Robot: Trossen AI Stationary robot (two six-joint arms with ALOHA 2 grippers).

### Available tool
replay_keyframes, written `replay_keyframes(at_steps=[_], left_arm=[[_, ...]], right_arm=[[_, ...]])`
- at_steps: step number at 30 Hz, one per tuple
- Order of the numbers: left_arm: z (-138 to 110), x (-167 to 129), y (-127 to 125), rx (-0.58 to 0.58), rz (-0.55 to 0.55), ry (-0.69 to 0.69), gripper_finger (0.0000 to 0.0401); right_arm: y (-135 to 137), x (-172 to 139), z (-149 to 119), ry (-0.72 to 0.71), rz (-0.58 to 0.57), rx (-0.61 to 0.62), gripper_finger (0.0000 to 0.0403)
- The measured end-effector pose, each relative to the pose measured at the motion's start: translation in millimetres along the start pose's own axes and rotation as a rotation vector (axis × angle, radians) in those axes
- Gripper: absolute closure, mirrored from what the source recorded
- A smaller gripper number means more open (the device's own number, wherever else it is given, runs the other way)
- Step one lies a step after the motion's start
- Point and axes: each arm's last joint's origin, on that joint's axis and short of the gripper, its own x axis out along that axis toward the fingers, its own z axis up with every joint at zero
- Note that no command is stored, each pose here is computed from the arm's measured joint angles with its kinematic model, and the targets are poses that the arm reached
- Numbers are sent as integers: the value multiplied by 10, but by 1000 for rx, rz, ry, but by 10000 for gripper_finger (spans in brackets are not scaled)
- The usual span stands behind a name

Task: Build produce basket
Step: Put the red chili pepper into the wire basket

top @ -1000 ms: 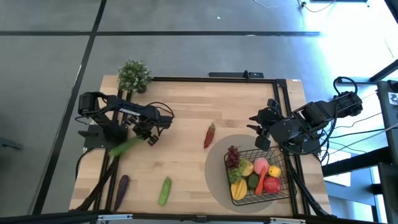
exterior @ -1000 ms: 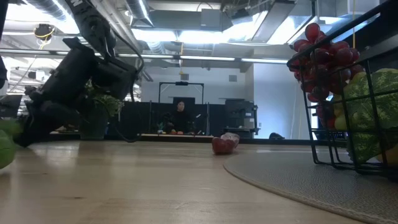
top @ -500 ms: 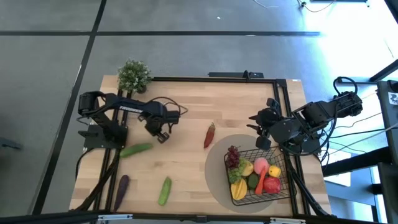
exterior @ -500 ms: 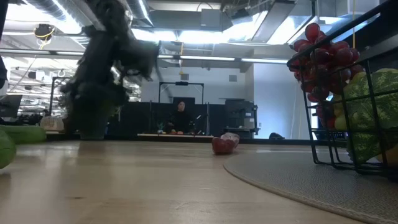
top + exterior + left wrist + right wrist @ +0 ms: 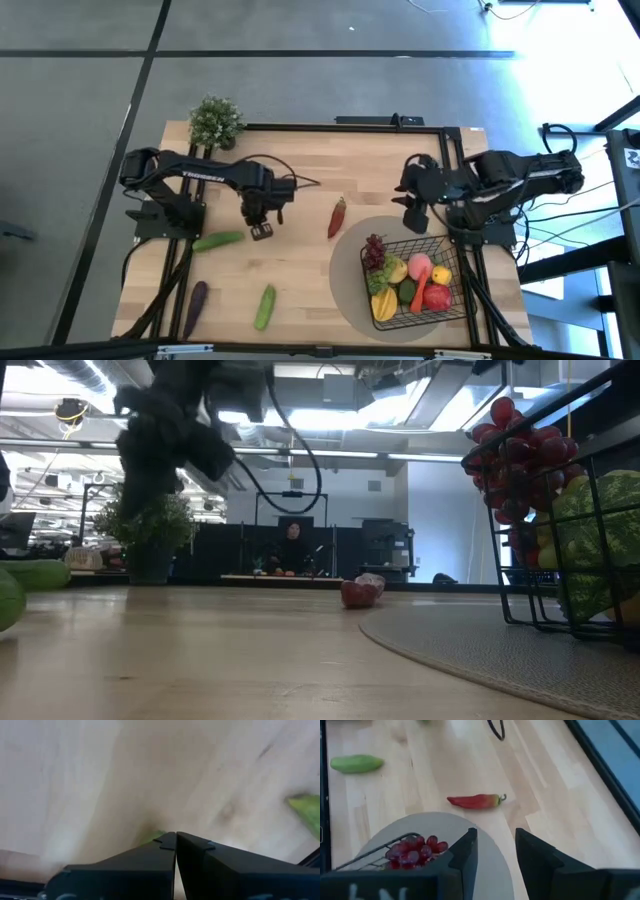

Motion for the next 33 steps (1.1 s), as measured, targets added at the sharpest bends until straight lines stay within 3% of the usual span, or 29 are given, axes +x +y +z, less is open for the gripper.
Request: replay_keyframes(at_steps=[5,13,16,23,29,33], left_arm=[[-136,-91,-157,-36,-8,-49,400],[-258,-337,-205,-196,-18,-250,400],[-301,-415,-189,-228,-18,-303,398],[-295,-434,-185,-231,-1,-339,398],[-247,-448,-207,-189,-10,-394,399],[-236,-453,-208,-174,1,-413,398]], right_arm=[[-41,147,77,47,24,-55,279],[-158,575,334,56,24,133,279],[-213,810,409,101,51,138,279],[-310,1380,452,267,189,4,279],[-328,1895,507,245,236,-244,279],[-338,2193,480,265,245,-330,279]])
